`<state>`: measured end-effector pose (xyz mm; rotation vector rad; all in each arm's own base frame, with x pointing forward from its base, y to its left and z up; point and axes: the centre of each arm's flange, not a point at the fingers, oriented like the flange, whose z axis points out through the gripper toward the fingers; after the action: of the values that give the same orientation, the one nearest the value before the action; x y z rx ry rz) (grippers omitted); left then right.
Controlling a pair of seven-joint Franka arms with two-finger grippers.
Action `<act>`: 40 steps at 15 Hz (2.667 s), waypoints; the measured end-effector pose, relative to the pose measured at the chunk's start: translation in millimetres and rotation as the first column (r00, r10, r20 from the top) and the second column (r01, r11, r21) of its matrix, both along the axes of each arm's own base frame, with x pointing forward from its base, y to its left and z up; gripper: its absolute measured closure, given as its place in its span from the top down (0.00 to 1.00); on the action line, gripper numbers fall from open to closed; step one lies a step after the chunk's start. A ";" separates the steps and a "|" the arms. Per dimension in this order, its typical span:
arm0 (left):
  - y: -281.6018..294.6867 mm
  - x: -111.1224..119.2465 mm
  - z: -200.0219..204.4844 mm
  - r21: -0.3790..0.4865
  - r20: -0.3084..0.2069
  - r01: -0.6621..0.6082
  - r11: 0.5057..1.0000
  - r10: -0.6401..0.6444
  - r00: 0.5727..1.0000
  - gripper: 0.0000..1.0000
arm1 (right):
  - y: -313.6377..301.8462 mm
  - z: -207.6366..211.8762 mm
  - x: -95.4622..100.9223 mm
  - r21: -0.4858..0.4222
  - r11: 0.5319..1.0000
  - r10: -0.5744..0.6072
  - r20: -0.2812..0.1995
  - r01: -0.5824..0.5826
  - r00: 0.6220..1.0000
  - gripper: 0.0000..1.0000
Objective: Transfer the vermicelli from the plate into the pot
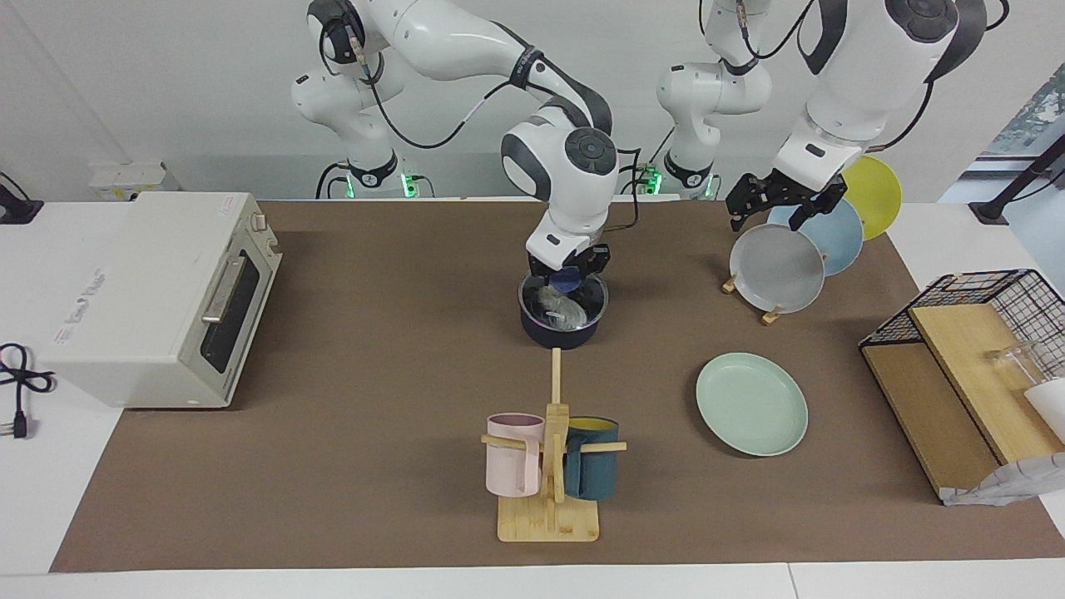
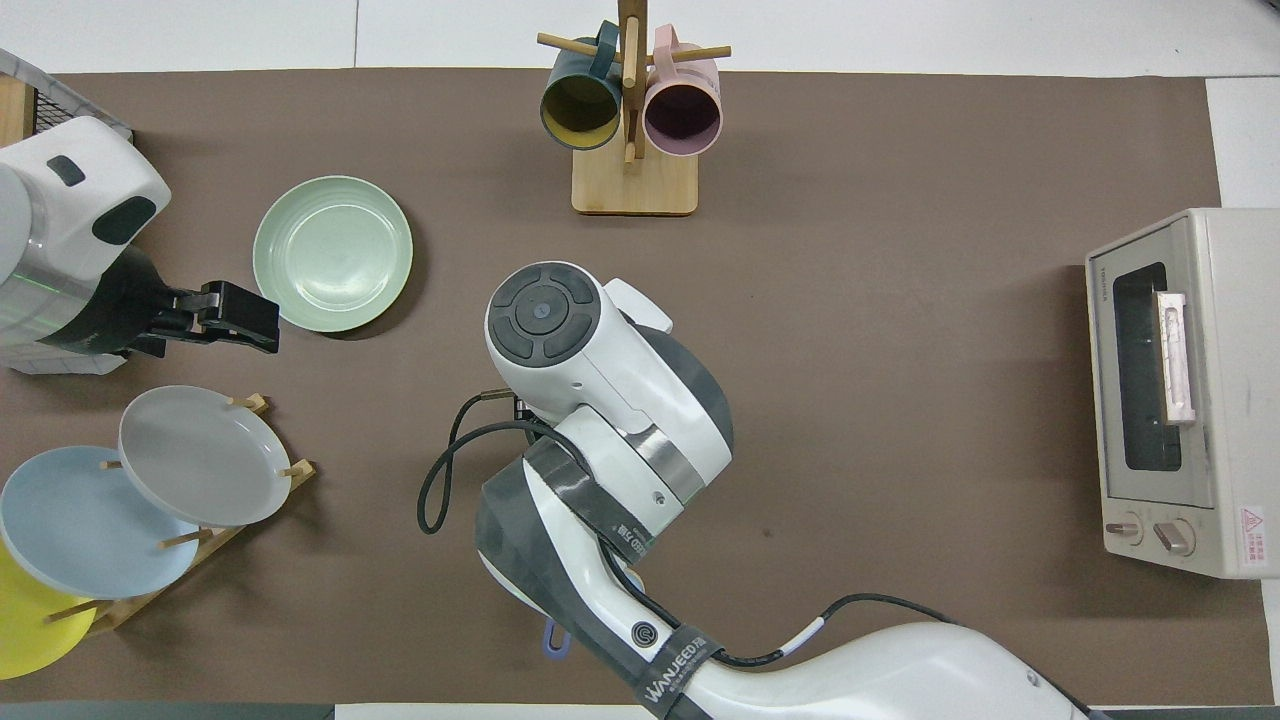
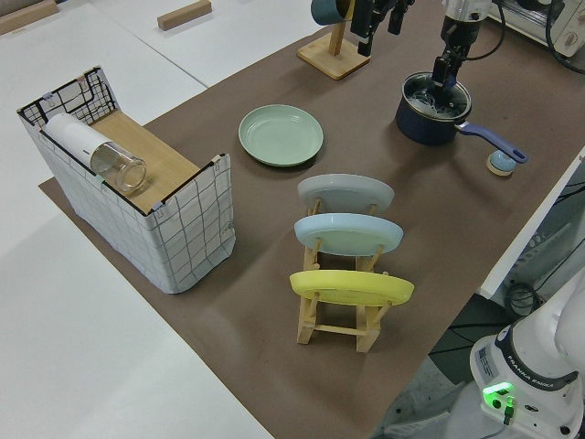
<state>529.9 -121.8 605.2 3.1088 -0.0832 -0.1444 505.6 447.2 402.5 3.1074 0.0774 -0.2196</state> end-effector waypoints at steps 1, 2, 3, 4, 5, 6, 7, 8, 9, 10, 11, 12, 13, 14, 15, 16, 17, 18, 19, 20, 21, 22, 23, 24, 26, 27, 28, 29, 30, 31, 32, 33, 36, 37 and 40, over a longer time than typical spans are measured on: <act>0.0 0.0 0.0 0.000 0.000 0.000 1.000 0.000 1.000 1.00 | -0.4 -0.1 -0.5 -0.001 1.000 0.000 -0.001 0.000 1.000 0.66; 0.0 0.0 0.1 0.000 0.000 0.000 1.000 0.000 1.000 1.00 | -0.8 -0.4 -1.2 -0.002 1.000 0.000 -0.002 0.000 1.000 0.66; 0.1 -0.1 0.2 0.000 0.000 0.000 1.000 0.000 1.000 1.00 | -1.1 -1.4 -1.6 -0.004 1.000 0.000 -0.003 0.000 1.000 0.66; 0.1 -0.1 0.2 0.000 0.000 0.000 1.000 0.000 1.000 1.00 | -1.4 -2.3 -1.9 -0.005 1.000 0.000 -0.005 0.000 1.000 0.66; 0.1 -0.1 0.2 0.000 0.000 0.000 1.000 0.000 1.000 1.00 | -1.4 -2.4 -2.0 -0.005 1.000 0.001 -0.005 -0.001 1.000 0.66; 0.0 -0.1 0.2 0.000 0.000 0.000 1.000 0.000 1.000 1.00 | -1.4 -2.4 -1.9 -0.005 1.000 0.001 -0.005 -0.001 1.000 0.66; 0.0 -0.1 0.2 0.000 0.000 0.000 1.000 0.000 1.000 1.00 | -1.4 -2.4 -1.9 -0.005 1.000 0.000 -0.005 -0.001 1.000 0.66; 0.0 -0.1 0.2 0.000 0.000 0.000 1.000 0.000 1.000 1.00 | -1.3 -2.3 -1.9 -0.005 1.000 0.000 -0.004 0.000 1.000 0.66; 0.1 -0.1 0.2 0.000 0.000 0.000 1.000 0.000 1.000 1.00 | -1.2 -2.3 -1.8 -0.004 1.000 0.000 -0.003 0.000 1.000 0.66; 0.2 -0.1 0.2 0.000 0.000 -0.001 1.000 0.001 1.000 1.00 | -1.2 -2.2 -1.6 -0.003 1.000 0.000 -0.002 0.000 1.000 0.66; 0.6 0.0 0.4 0.001 0.001 -0.001 1.000 0.001 1.000 1.00 | -1.2 -1.9 -1.2 -0.001 1.000 -0.001 0.000 0.001 1.000 0.66; 1.3 0.0 0.8 0.004 0.002 -0.002 1.000 0.002 1.000 1.00 | -1.8 -0.7 0.0 0.002 1.000 -0.003 0.004 0.003 1.000 0.72; 2.0 0.1 1.1 0.007 0.004 -0.002 1.000 0.002 1.000 1.00 | -3.3 1.6 2.3 0.006 1.000 -0.007 0.010 0.007 1.000 0.81; 2.8 0.1 1.3 0.010 0.005 -0.003 1.000 0.003 1.000 1.00 | -5.5 5.1 5.1 0.010 1.000 -0.012 0.018 0.012 1.000 0.90; 3.6 0.2 1.5 0.013 0.006 -0.004 1.000 0.004 1.000 1.00 | -8.9 11.6 9.9 0.018 1.000 -0.021 0.031 0.021 0.999 0.99; 4.2 0.4 1.4 0.014 0.006 -0.005 1.000 0.004 1.000 1.00 | -14.9 20.5 17.5 0.029 0.999 -0.036 0.047 0.035 0.998 0.99; 4.8 0.5 1.5 0.017 0.007 -0.005 1.000 0.005 1.000 1.00 | -26.1 31.3 29.2 0.042 0.997 -0.061 0.064 0.058 0.996 1.00; 5.6 0.7 1.5 0.021 0.008 -0.006 1.000 0.005 1.000 1.00 | -42.4 44.3 43.2 0.056 0.994 -0.093 0.082 0.089 0.992 1.00; 6.3 0.8 1.5 0.023 0.008 -0.006 1.000 0.006 1.000 1.00 | -62.8 58.5 57.4 0.070 0.990 -0.129 0.102 0.123 0.986 1.00; 6.8 0.9 1.6 0.024 0.008 -0.007 1.000 0.007 1.000 1.00 | -86.0 74.7 70.5 0.085 0.985 -0.159 0.122 0.150 0.980 1.00; 6.9 0.9 1.7 0.024 0.009 -0.007 1.000 0.007 1.000 1.00 | -107.6 90.5 78.9 0.093 0.983 -0.170 0.137 0.158 0.976 1.00; 7.3 0.9 1.9 0.024 0.009 -0.008 1.000 0.008 1.000 1.00 | -124.9 104.3 82.2 0.093 0.984 -0.166 0.143 0.154 0.976 1.00; 7.9 1.0 2.2 0.024 0.010 -0.009 1.000 0.009 1.000 1.00 | -137.5 116.3 81.8 0.088 0.985 -0.158 0.143 0.147 0.977 1.00; 8.5 0.9 2.7 0.024 0.011 -0.010 1.000 0.010 1.000 1.00 | -146.5 127.7 78.4 0.080 0.986 -0.155 0.139 0.145 0.978 1.00; 9.3 0.6 3.8 0.024 0.013 -0.012 1.000 0.011 1.000 1.00 | -167.4 155.1 71.0 0.062 0.989 -0.139 0.146 0.131 0.979 1.00; 9.5 0.4 4.3 0.024 0.014 -0.012 1.000 0.011 1.000 1.00 | -185.8 169.5 69.1 0.050 0.992 -0.124 0.151 0.118 0.981 1.00; 9.5 0.2 4.7 0.024 0.015 -0.012 1.000 0.011 1.000 1.00 | -210.7 181.5 69.7 0.039 0.993 -0.114 0.147 0.109 0.983 1.00; 9.6 0.0 5.1 0.024 0.016 -0.012 1.000 0.011 1.000 1.00 | -239.3 189.4 72.0 0.029 0.994 -0.112 0.134 0.109 0.985 1.00; 9.7 -0.2 5.6 0.024 0.016 -0.012 1.000 0.012 1.000 1.00 | -267.7 193.3 74.6 0.018 0.993 -0.117 0.115 0.115 0.987 1.00; 9.8 -0.4 6.0 0.024 0.017 -0.012 1.000 0.012 1.000 1.00 | -290.6 195.3 77.1 0.012 0.993 -0.121 0.100 0.120 0.988 1.00; 10.0 -0.5 6.2 0.024 0.018 -0.012 1.000 0.012 1.000 1.00 | -308.2 197.9 78.7 0.011 0.992 -0.124 0.095 0.123 0.988 1.00; 10.1 -0.5 6.3 0.024 0.018 -0.013 1.000 0.012 1.000 1.00 | -321.7 199.6 79.3 0.008 0.992 -0.129 0.089 0.129 0.988 1.00; 15.5 0.5 6.5 0.024 0.018 -0.023 0.999 0.022 1.000 1.00 | -360.3 198.3 81.4 0.000 0.985 -0.172 0.062 0.172 0.983 1.00; 17.4 0.9 6.5 0.024 0.018 -0.027 0.999 0.026 0.999 1.00 | -371.4 197.5 82.1 -0.001 0.985 -0.174 0.057 0.174 0.983 1.00; 20.0 1.3 6.6 0.024 0.018 -0.031 0.999 0.031 0.999 1.00 | -386.2 187.2 77.2 -0.007 0.988 -0.155 0.024 0.155 0.988 1.00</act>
<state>531.2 -101.8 611.8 3.1346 -0.0335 -0.1178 582.8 61.0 589.7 3.1080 -0.1653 -0.1863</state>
